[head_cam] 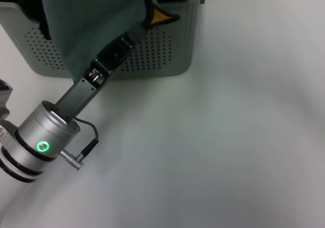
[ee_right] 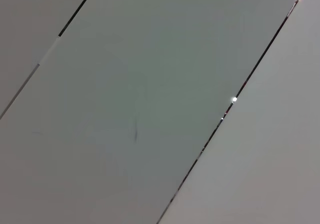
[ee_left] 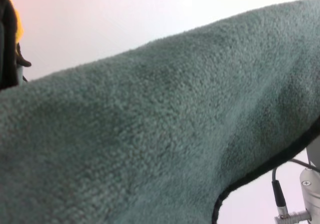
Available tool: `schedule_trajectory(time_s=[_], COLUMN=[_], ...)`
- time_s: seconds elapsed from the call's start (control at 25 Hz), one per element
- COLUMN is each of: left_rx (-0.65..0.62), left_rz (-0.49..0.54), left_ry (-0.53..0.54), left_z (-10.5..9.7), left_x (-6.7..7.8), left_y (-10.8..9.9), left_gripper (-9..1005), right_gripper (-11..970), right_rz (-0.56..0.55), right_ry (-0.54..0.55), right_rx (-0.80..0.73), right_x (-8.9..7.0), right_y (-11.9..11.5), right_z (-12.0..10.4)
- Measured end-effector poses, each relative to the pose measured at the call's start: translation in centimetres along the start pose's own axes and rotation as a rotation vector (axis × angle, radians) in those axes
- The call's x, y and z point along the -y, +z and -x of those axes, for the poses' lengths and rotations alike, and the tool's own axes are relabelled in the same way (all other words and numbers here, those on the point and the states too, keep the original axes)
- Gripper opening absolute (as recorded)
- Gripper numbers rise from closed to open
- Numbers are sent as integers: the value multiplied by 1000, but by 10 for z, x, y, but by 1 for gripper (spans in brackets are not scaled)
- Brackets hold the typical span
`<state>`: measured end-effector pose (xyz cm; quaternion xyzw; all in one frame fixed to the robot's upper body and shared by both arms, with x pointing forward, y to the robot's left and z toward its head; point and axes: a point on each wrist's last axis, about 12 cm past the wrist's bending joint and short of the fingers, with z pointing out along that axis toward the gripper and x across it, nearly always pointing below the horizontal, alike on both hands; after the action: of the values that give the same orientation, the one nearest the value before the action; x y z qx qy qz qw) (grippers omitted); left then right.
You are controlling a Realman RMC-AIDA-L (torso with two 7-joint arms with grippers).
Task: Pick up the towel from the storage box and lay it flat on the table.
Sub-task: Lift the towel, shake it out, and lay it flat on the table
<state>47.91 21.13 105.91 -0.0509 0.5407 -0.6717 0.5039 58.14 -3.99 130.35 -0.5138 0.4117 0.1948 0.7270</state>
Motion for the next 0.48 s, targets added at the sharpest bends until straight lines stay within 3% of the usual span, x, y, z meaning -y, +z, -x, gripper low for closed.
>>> schedule_trajectory(time_s=[0.24,0.48], left_rx=[6,10], left_rz=[-2,-60], left_ry=[20,28], left_z=[3,12], left_x=[0,7], left_y=[-3,-13], left_gripper=[13,14], right_gripper=[4,3], right_rz=[13,12], right_ry=[5,19], right_rx=[-8,-35], right_x=[-6,-12], right_y=[-3,-15], right_z=[-3,-14])
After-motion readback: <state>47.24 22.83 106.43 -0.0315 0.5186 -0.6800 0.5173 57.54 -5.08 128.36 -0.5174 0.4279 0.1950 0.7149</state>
